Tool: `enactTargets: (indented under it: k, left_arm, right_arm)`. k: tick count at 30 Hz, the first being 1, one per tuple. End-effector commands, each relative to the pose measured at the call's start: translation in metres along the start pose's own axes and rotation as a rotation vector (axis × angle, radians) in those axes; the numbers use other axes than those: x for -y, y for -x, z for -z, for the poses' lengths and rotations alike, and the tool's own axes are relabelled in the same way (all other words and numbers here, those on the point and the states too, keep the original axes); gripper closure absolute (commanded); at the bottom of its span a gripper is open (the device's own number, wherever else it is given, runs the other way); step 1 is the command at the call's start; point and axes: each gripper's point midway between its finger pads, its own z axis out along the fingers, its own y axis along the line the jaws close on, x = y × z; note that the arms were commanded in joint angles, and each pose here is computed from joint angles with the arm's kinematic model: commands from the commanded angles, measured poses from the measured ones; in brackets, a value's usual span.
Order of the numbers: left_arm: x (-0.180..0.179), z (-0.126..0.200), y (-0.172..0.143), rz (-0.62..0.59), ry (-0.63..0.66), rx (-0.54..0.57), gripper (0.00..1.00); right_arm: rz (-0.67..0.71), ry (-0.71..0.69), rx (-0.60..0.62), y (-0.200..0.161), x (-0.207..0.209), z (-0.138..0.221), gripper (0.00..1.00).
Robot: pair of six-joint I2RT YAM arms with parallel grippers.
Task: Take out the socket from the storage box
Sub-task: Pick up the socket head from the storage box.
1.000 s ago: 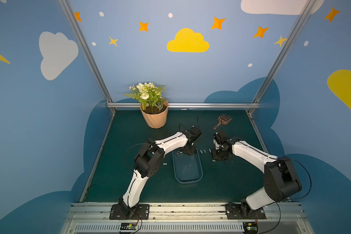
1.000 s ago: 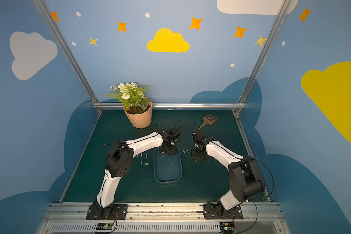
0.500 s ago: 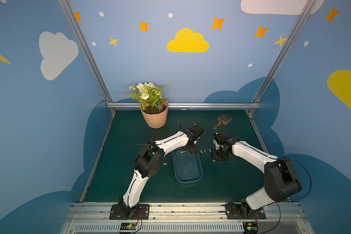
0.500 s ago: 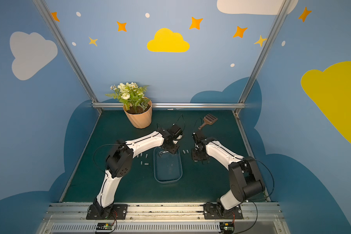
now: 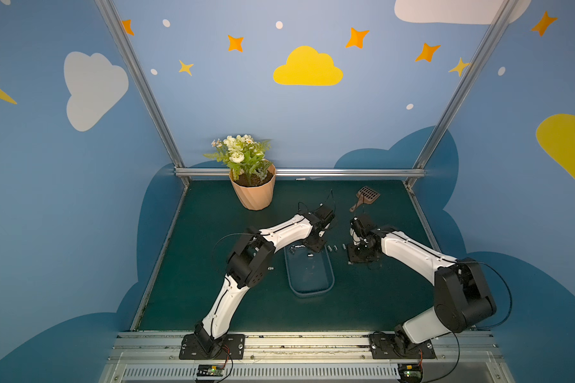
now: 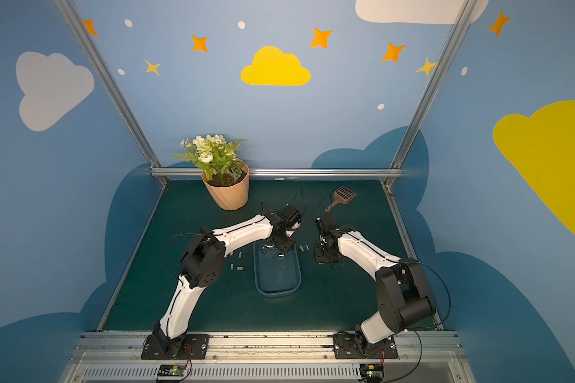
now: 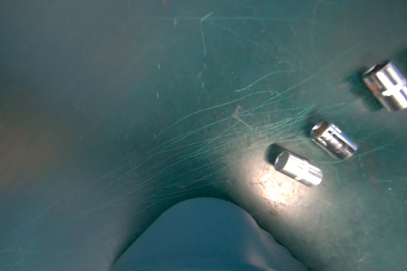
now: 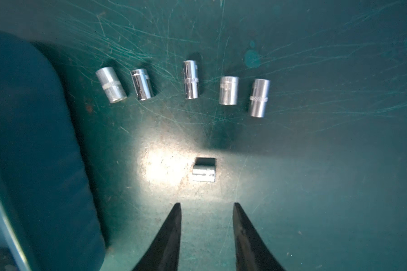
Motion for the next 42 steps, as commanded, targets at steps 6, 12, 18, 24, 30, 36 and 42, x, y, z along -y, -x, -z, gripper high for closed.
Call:
enactTargets:
  k: [6,12,18,24,30,36,42]
  left_arm:
    - [0.001,-0.004,-0.015,0.028,-0.009,-0.042,0.65]
    - [0.006,-0.005,-0.020,0.057,-0.032,-0.053,0.70]
    - [0.009,-0.010,-0.024,0.069,-0.050,-0.053,0.74]
    - [0.009,-0.009,-0.022,0.070,-0.051,-0.047,0.80]
    - [0.007,0.016,-0.012,0.080,-0.048,0.009,0.80]
    - [0.000,0.055,0.001,0.097,-0.030,0.091,0.80]
    - [-0.011,0.088,0.003,0.126,0.003,0.147,0.80]
  right_arm:
    - [-0.016,0.010,0.001,-0.003,0.001,0.003,0.63]
    - [-0.016,0.012,0.001,-0.003,0.001,0.003,0.63]
    - [-0.017,0.013,-0.002,-0.004,0.000,0.002,0.63]
    - [-0.017,0.012,-0.003,-0.004,0.001,0.002,0.63]
    - [-0.015,0.012,-0.003,-0.004,0.001,0.002,0.63]
    - [-0.013,0.012,0.001,-0.004,0.001,0.003,0.63]
    - [-0.013,0.014,0.003,-0.003,0.000,0.004,0.63]
